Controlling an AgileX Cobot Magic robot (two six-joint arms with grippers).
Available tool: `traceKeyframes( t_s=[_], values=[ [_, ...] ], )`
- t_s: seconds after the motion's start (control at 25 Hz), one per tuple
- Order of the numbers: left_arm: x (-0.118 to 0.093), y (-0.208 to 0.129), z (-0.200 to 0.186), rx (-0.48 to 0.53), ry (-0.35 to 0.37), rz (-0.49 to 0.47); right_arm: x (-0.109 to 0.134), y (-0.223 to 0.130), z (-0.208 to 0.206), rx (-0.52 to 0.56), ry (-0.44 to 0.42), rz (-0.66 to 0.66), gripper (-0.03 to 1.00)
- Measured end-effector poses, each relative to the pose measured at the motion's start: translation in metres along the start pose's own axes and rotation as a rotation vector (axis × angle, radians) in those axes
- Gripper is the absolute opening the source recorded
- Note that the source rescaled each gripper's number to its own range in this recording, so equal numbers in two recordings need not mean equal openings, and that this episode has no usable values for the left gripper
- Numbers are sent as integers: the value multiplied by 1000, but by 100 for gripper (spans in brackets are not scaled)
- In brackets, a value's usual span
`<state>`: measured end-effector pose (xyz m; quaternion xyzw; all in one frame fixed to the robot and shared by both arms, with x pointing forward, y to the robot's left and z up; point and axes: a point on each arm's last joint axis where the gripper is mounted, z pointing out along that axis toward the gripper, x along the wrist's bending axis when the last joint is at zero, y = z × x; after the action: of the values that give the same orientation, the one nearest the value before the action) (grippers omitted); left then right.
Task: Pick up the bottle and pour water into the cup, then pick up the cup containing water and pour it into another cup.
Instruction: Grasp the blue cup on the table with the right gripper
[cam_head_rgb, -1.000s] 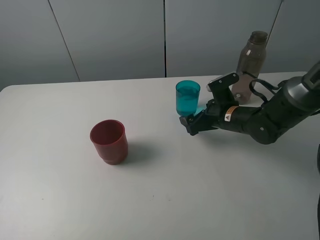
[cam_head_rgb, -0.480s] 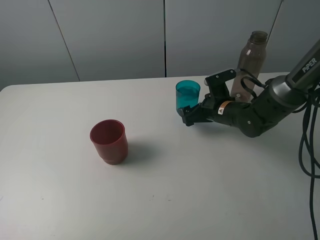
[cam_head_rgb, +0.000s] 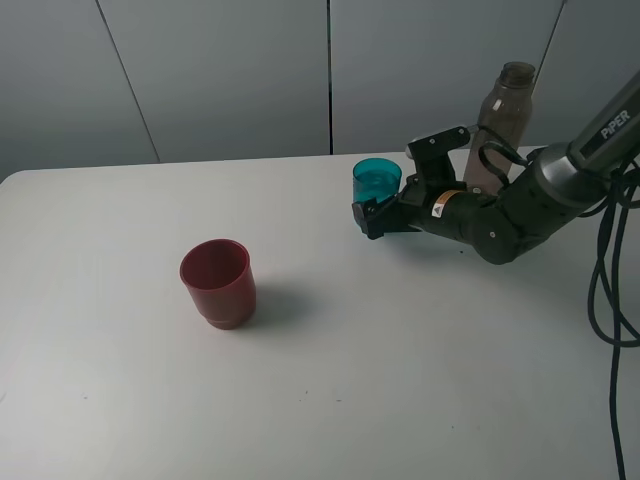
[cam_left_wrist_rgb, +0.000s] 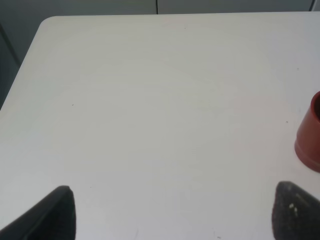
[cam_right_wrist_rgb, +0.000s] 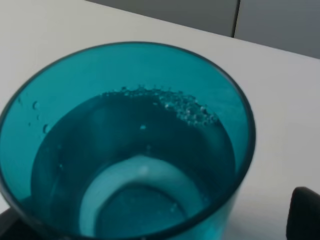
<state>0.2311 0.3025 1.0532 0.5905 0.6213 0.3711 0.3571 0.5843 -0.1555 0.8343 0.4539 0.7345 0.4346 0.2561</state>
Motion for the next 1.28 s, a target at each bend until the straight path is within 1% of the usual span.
traceKeyframes(
  t_s=[0.36,0.56,1.28],
  values=[
    [0,0,0,0,0,0,3,2,0,-26,32,-33,97],
    [0,0,0,0,0,0,3,-4,6,-21,34,-30,97],
    [0,0,0,0,0,0,3,-4,7,-38,36,-45,97]
  ],
)
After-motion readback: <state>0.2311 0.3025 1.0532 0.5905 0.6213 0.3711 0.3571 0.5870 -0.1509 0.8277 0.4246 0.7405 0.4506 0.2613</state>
